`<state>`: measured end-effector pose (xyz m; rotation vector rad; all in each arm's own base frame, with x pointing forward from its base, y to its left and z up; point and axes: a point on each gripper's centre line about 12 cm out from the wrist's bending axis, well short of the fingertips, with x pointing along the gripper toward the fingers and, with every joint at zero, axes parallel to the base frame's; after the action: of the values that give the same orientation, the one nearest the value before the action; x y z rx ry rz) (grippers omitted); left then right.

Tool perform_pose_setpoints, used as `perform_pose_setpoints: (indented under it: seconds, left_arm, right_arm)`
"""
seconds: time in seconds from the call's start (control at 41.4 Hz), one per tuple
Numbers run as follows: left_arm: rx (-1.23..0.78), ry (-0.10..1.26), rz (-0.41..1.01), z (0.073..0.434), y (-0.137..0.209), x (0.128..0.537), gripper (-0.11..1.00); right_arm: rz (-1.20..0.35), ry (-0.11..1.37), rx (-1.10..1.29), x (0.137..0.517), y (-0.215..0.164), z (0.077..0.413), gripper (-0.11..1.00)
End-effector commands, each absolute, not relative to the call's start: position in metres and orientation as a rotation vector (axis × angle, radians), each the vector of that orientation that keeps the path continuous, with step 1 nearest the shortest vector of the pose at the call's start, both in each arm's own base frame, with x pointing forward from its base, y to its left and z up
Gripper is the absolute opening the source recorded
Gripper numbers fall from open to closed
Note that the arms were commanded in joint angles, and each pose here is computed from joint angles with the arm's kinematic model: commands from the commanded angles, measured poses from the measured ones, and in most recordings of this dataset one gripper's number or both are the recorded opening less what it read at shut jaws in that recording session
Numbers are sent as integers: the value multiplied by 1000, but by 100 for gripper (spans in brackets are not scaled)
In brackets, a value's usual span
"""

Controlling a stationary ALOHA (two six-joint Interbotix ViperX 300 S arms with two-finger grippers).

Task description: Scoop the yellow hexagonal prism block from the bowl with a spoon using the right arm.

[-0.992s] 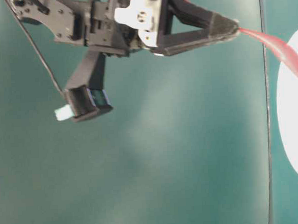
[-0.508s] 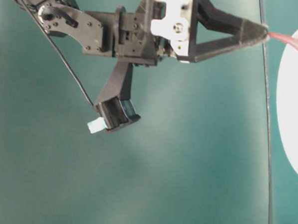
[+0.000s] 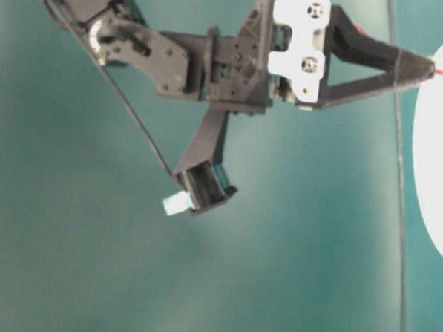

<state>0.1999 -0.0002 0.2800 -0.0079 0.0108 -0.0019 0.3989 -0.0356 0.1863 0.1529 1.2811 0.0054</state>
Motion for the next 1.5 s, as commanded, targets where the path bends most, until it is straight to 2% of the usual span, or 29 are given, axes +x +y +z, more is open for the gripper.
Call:
perform_pose_setpoints:
  seconds: [0.0,0.363,0.822,1.475]
  left_arm:
    - [-6,-12,-4,289,-1,203,0]
    - [-5,-9,-4,288,-1,203,0]
    - [-6,-9,-4,288,-1,203,0]
    - [-8,-9,-4,288,-1,203,0]
  right_arm:
    - [3,1226,149,404,-36,199,25]
    - [-4,1177,141,413,-37,194,25]
    - [-22,1047,126,424,-34,185,25]
    - [-46,874,116,412,-24,177,25]
